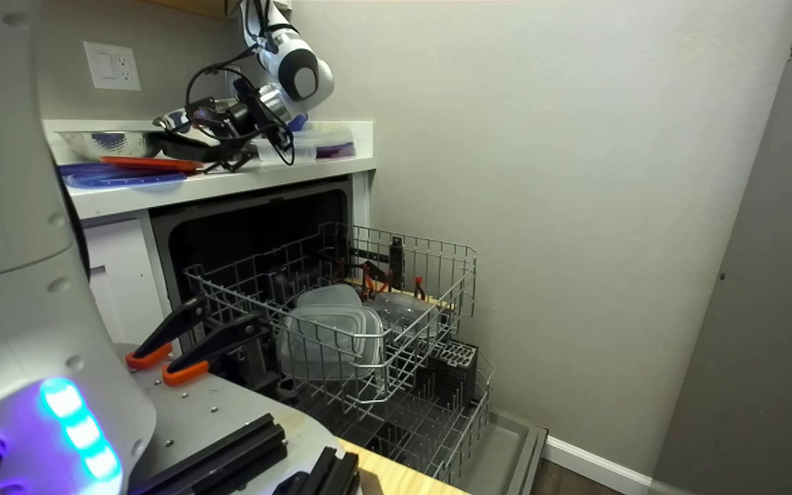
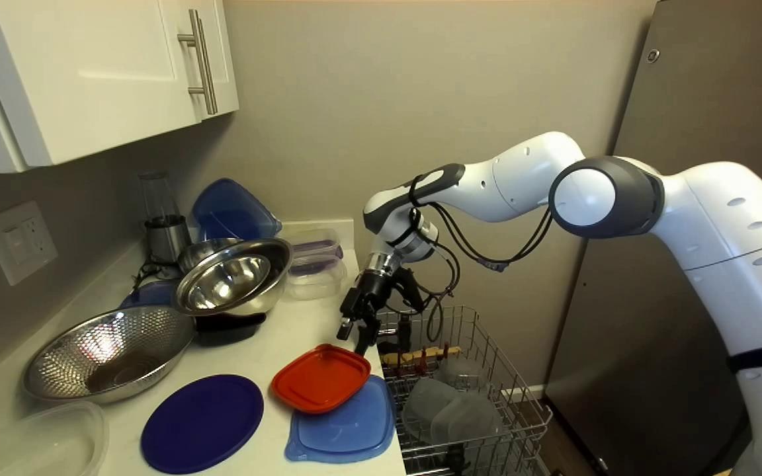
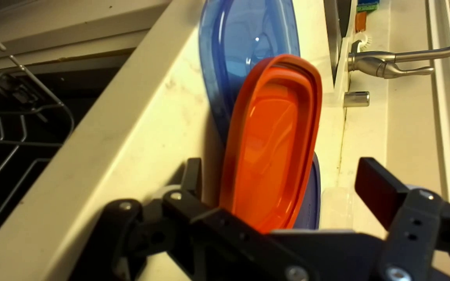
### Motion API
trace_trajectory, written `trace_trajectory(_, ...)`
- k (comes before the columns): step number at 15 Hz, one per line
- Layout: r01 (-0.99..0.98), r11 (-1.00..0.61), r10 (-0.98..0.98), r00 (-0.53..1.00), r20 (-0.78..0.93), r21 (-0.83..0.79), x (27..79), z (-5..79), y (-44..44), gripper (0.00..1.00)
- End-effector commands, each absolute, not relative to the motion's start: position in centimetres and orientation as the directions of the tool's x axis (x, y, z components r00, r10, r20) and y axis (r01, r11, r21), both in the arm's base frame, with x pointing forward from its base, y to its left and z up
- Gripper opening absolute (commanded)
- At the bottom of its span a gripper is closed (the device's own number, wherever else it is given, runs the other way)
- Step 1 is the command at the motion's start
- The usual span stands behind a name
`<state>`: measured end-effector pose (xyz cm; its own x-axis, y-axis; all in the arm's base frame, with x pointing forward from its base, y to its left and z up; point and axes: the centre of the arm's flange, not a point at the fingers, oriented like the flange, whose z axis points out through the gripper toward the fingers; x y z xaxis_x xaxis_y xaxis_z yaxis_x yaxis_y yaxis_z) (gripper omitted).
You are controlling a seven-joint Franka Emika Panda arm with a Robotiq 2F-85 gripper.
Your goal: Put the red lid on the top dishrack of the dishwasher.
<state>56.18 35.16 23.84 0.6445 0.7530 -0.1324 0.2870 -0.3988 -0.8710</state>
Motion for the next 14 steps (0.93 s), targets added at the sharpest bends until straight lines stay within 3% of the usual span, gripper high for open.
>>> trace_trajectory(1, 0.295, -0.432, 0.748, 0.645, -0.156, -0.852, 55.6, 24.2, 35.3, 1.00)
trace_trajectory(6, 0.297, -0.426, 0.761, 0.629, -0.161, -0.855, 55.3, 24.1, 35.9, 1.00)
trace_trajectory(7, 0.305, -0.420, 0.770, 0.618, -0.158, -0.855, 55.2, 24.0, 36.1, 0.75)
trace_trajectory(8, 0.308, -0.417, 0.775, 0.613, -0.157, -0.855, 55.1, 24.0, 36.2, 0.74)
trace_trajectory(14, 0.319, -0.420, 0.781, 0.604, -0.160, -0.850, 54.8, 23.8, 36.4, 0.34)
